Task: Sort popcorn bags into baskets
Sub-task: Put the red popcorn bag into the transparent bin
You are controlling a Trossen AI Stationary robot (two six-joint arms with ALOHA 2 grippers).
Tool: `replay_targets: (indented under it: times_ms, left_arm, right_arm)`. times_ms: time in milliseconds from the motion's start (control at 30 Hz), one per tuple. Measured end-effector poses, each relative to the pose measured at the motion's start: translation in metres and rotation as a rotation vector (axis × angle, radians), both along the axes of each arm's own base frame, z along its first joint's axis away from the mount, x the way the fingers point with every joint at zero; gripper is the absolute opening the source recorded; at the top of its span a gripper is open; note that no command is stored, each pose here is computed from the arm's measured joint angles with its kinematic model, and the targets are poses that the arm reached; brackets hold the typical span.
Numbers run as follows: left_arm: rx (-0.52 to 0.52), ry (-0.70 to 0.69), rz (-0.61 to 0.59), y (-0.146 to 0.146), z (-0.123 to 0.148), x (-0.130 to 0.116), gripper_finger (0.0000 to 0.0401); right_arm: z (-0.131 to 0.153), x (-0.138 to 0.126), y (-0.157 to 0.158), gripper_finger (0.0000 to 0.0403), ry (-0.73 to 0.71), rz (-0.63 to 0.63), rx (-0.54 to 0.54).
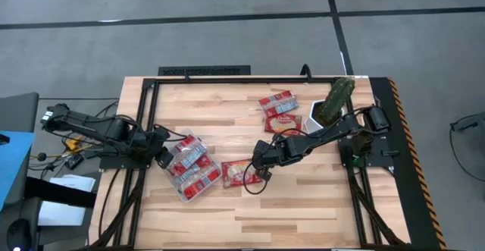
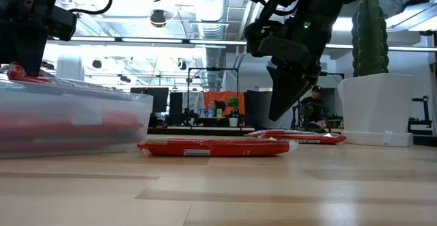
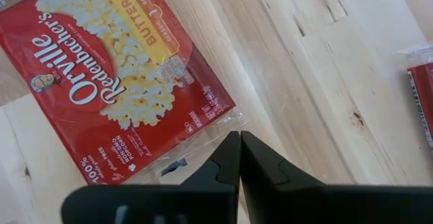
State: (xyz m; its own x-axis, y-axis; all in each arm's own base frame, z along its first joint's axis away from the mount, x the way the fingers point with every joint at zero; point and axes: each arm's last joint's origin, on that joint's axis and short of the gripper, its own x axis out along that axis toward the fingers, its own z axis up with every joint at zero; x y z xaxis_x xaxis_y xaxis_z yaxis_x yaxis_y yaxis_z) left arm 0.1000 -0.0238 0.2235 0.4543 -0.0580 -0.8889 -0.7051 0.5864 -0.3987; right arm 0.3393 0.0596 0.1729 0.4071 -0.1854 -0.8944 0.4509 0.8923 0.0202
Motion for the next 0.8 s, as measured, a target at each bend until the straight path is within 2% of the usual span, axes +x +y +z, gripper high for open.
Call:
replay_targets:
  times_ms: [267, 400, 567, 800]
  left_arm:
    - [-0.067, 0.059, 0.144, -0.001, -0.001, 0.005, 0.0000]
    - [-0.103, 0.100, 0.141, -0.004, -0.001, 0.006, 0.0000]
    - [-0.084, 0.126, 0.189, -0.004, -0.004, 0.010, 0.0000]
    - [-0.052, 0.196, 0.195, -0.006, -0.011, 0.018, 0.0002]
  right_arm:
    - [0.000, 0.000, 0.000, 0.0023, 0.005, 0.022, -0.009]
    - [0.000, 0.000, 0.000, 0.0028, 0.004, 0.039, -0.018]
    - [0.000, 0.000, 0.000, 0.0034, 0.005, 0.044, -0.020]
    - [0.000, 0.001, 0.000, 0.0033, 0.002, 0.046, -0.022]
